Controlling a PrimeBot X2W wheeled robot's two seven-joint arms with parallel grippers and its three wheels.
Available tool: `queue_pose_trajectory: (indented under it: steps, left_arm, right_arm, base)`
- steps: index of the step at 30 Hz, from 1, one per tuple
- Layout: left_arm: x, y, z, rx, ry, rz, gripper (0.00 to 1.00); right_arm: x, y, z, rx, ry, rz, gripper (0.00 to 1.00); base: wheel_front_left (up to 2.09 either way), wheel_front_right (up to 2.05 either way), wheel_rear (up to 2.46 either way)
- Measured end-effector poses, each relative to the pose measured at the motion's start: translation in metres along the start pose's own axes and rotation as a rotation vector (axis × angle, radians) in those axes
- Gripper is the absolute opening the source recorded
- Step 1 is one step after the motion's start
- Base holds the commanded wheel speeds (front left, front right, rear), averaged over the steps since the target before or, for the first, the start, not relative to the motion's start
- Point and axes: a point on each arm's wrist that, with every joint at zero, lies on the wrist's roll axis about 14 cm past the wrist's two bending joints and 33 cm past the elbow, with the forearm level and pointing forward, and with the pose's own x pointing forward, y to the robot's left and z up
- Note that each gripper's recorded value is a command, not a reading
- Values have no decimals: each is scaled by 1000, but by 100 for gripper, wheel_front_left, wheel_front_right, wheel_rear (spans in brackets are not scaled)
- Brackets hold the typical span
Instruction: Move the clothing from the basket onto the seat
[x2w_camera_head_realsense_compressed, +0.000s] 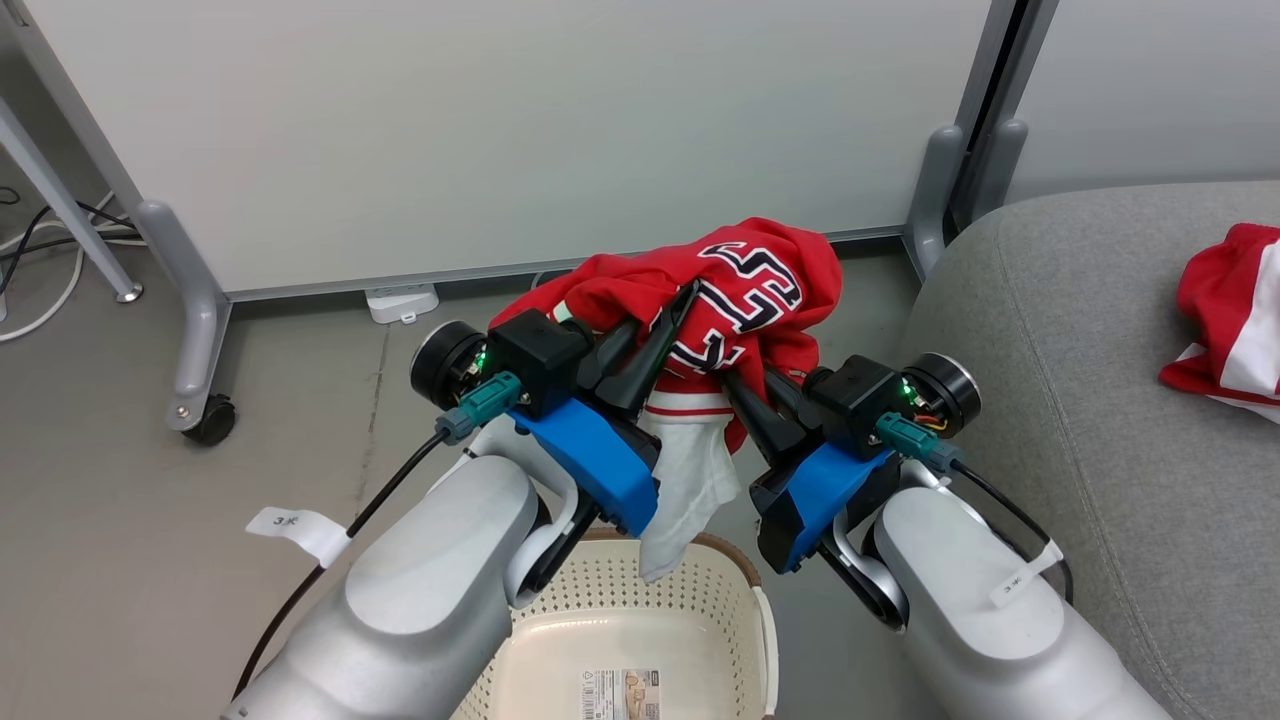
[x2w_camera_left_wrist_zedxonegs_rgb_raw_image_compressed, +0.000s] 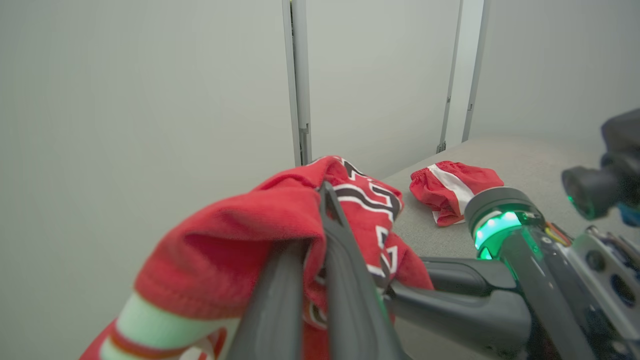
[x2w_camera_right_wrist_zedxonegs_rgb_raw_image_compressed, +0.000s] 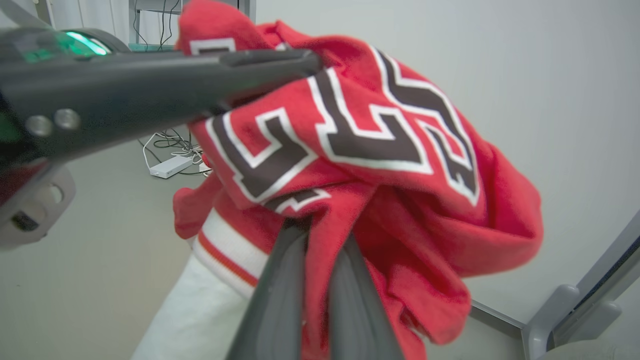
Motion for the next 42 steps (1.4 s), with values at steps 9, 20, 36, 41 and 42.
queue_pose_trajectory:
  steps: [9, 20, 36, 41, 42]
  left_arm:
    - [-1, 2, -2, -6, 6, 10, 100]
    - [-2, 6, -19, -28, 40, 16, 100]
    - [31, -23, -42, -45, 54, -111, 100]
    - [48, -47, -53, -57, 66, -197, 100]
    - [52, -52, -54, -60, 67, -215, 100]
  right_arm:
    - [0, 0, 2, 3, -6, -2, 0]
    - [2, -25, 1, 49, -29, -76, 0]
    - [-48, -90, -8, 72, -53, -314, 0]
    - [-76, -111, -14, 76, -46, -412, 0]
    - [-83, -116, -16, 77, -43, -434, 0]
  base:
    - [0, 0, 0]
    - [0, 0, 0]
    - [0, 0, 0]
    - [0, 0, 0]
    - [0, 0, 0]
